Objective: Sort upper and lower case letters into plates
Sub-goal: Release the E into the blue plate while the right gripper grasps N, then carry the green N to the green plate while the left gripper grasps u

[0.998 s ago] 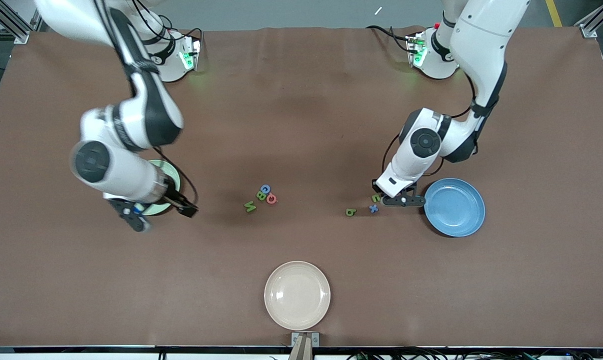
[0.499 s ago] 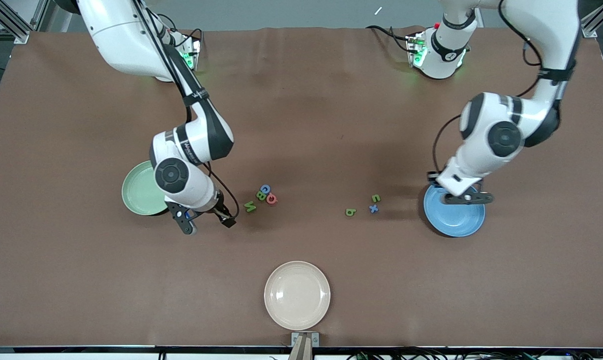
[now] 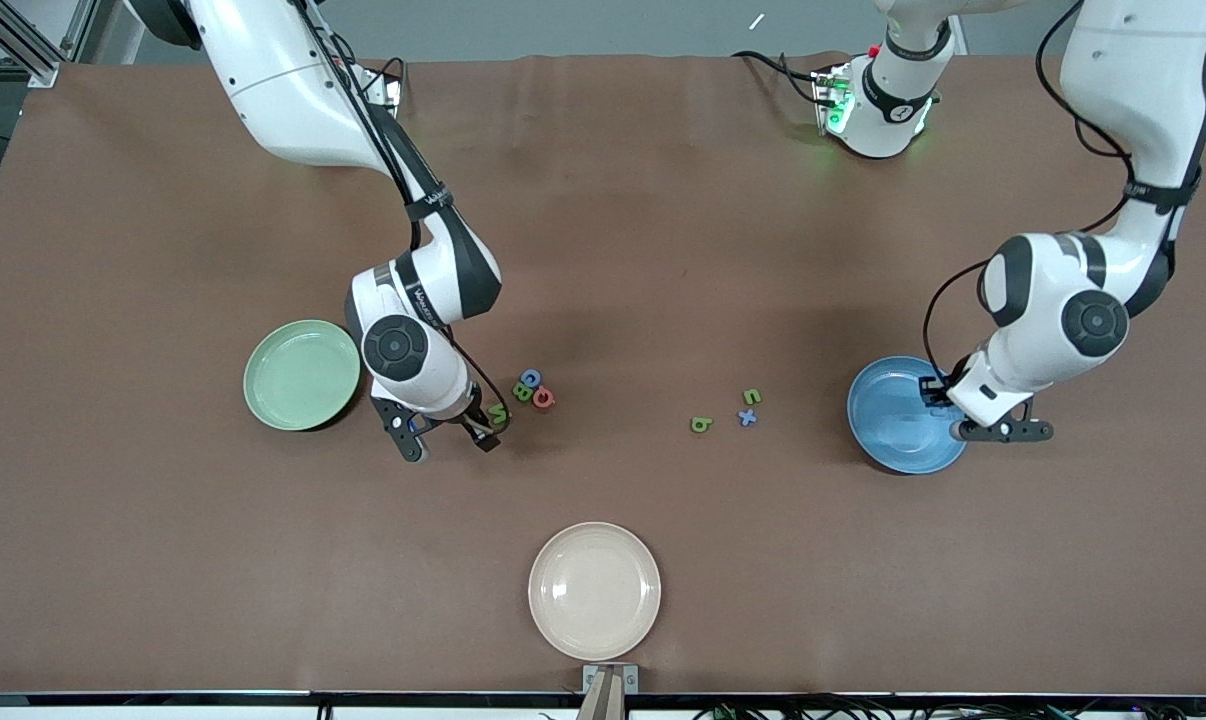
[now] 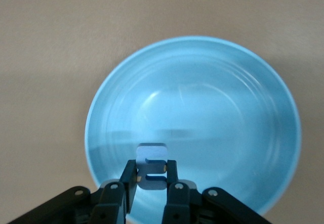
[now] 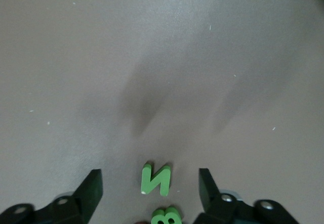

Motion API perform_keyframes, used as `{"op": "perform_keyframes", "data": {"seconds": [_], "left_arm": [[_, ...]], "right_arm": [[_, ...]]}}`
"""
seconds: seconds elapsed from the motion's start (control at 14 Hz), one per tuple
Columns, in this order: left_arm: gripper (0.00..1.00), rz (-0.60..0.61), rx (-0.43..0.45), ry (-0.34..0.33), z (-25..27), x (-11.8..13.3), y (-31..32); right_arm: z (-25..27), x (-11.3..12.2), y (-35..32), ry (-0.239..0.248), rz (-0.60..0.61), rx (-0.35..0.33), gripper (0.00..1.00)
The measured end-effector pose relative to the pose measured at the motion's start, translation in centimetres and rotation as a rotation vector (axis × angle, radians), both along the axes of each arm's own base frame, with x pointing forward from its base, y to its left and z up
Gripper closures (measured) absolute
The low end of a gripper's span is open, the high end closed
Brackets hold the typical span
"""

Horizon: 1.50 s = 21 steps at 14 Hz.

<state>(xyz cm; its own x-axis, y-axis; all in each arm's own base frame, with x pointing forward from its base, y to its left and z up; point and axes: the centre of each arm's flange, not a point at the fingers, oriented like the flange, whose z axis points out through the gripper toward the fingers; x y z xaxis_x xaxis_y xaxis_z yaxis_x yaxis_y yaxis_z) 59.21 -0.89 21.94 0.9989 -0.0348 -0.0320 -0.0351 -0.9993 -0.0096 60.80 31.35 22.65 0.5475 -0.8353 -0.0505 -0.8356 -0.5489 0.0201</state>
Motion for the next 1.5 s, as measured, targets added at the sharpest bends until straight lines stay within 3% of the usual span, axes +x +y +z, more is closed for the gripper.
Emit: {"op": "perform_keyframes", "data": {"seconds": [0.14,0.78,1.0,1.28,1.5], "left_arm": [[0.73,-0.013,0.01,0.005,-1.9,0.5,0.3],[0.69,-0.029,0.03,0.006,-2.5,0.9,1.2],[0.43,-0.036,0.026,-0.012,-1.7,1.5,0.6],[0.03,-0.018,0.007,-0.046,2.6,2.0,-3.9],[0.0,0.071,-0.028,-0.063,4.8,1.6,-9.9]], "right_arm": [[-0.7,-0.2,0.3,0.0,-0.006,-0.002,0.21],[-3.3,-1.1,1.9,-0.002,-0.015,-0.01,0.22],[-3.7,-1.3,2.4,-0.01,-0.022,-0.008,0.26],[-4.6,-1.7,2.9,-0.008,-0.019,-0.012,0.44],[-4.6,-1.7,3.0,-0.01,-0.019,-0.012,0.57]]}}
